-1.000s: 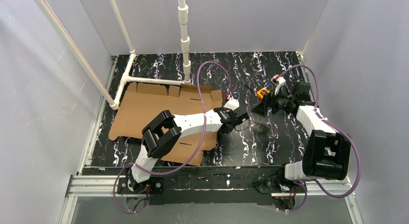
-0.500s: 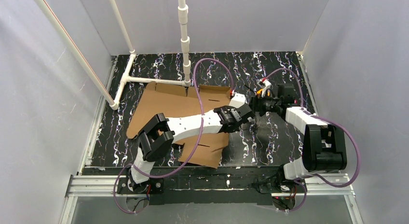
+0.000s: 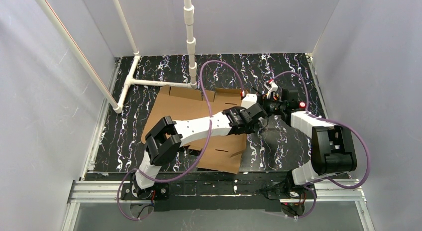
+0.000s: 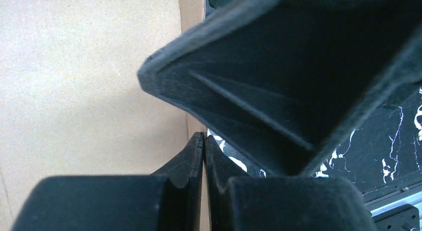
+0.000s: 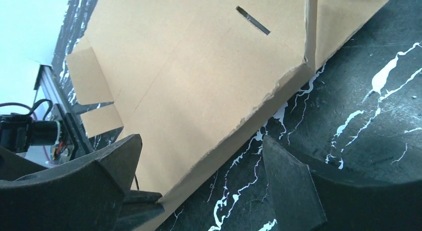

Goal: Fold the paper box

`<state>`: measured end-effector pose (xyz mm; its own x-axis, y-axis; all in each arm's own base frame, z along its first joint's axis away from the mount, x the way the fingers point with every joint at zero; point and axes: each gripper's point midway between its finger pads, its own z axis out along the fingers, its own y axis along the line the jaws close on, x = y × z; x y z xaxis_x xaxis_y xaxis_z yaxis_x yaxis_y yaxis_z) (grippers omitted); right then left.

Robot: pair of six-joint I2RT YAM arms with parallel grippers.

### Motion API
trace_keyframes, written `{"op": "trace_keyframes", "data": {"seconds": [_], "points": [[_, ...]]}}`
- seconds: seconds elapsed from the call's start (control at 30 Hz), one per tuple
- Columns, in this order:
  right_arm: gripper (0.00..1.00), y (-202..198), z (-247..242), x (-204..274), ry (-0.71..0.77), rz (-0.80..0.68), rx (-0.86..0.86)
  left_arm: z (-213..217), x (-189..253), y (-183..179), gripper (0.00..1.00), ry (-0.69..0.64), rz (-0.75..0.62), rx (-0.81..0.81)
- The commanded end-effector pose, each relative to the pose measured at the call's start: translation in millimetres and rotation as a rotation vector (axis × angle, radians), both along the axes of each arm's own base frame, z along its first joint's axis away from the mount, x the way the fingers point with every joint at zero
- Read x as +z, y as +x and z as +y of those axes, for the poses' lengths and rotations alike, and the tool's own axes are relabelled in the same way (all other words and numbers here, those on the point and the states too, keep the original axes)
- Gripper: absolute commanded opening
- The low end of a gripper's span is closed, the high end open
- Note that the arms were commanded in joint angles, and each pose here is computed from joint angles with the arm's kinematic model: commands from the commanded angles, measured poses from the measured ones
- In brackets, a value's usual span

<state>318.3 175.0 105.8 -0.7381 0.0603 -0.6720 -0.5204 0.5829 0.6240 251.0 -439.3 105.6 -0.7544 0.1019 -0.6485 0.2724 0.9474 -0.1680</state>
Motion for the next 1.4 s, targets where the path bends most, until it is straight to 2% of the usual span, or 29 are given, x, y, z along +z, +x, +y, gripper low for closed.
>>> {"op": "trace_keyframes", "data": {"seconds": [0.0, 0.03, 0.1, 0.17, 0.2, 0.3, 0.4, 0.47, 0.5, 0.6, 0.63, 0.7, 0.73, 0.87, 1.0, 1.23, 1.3, 1.37], "points": [[1.0, 11.9, -2.0, -14.2, -0.08, -0.01, -0.062, -16.7, 9.5, 0.9, 0.0, -0.055, -0.005, -0.014], [0.98, 13.6, -3.9, -19.7, -0.106, 0.001, -0.069, -17.7, 9.1, 0.2, 0.0, -0.057, -0.002, -0.02], [0.88, 17.0, -8.5, -32.3, -0.155, 0.029, -0.083, -19.2, 9.8, -0.5, 0.09, -0.063, 0.002, -0.031], [0.77, 20.2, -14.1, -45.0, -0.204, 0.062, -0.1, -18.4, 8.5, -2.1, 0.19, -0.06, 0.01, -0.04], [0.67, 21.2, -16.1, -49.5, -0.22, 0.075, -0.105, -19.0, 8.9, -3.3, 0.25, -0.067, 0.018, -0.049], [0.49, 23.4, -18.9, -53.7, -0.241, 0.086, -0.114, -15.5, 10.2, -7.3, 0.33, -0.086, 0.049, -0.073], [0.36, 26.3, -20.7, -48.2, -0.251, 0.061, -0.119, 2.9, 14.4, -11.3, 0.39, -0.078, 0.076, -0.131], [0.28, 27.2, -20.5, -45.5, -0.252, 0.049, -0.115, 22.3, 16.6, -12.6, 0.46, -0.104, 0.113, -0.206], [0.24, 27.6, -20.2, -44.5, -0.252, 0.046, -0.111, 29.8, 24.4, -12.5, 0.52, -0.149, 0.118, -0.255], [0.1, 28.7, -17.8, -41.8, -0.245, 0.039, -0.092, 58.3, 51.8, -14.7, 0.79, -0.344, 0.114, -0.369], [0.07, 28.5, -16.0, -39.9, -0.237, 0.035, -0.079, 73.5, 49.3, -16.3, 0.87, -0.368, 0.128, -0.383], [0.03, 27.8, -12.9, -35.2, -0.221, 0.023, -0.06, 100.1, 56.6, -11.3, 0.98, -0.385, 0.121, -0.386], [0.02, 26.7, -10.5, -32.2, -0.207, 0.016, -0.048, 111.1, 58.8, -8.8, 0.98, -0.375, 0.114, -0.394], [0.01, 23.7, -5.0, -24.2, -0.172, -0.014, -0.017, 141.9, 64.3, 7.1, 0.98, -0.324, 0.093, -0.407], [0.01, 21.9, -5.8, -26.1, -0.187, -0.039, 0.015, 154.9, 76.3, 35.9, 0.98, -0.307, 0.039, -0.448], [0.03, 19.7, -5.2, -28.2, -0.191, -0.046, 0.044, 159.3, 93.1, 84.7, 0.98, -0.112, -0.211, -0.622], [0.05, 20.9, -6.3, -29.6, -0.195, -0.044, 0.039, 163.0, 91.0, 95.0, 0.98, -0.069, -0.231, -0.631], [0.06, 21.5, -6.4, -32.0, -0.197, -0.037, 0.039, 165.3, 84.3, 100.0, 0.98, -0.055, -0.192, -0.641]]}}
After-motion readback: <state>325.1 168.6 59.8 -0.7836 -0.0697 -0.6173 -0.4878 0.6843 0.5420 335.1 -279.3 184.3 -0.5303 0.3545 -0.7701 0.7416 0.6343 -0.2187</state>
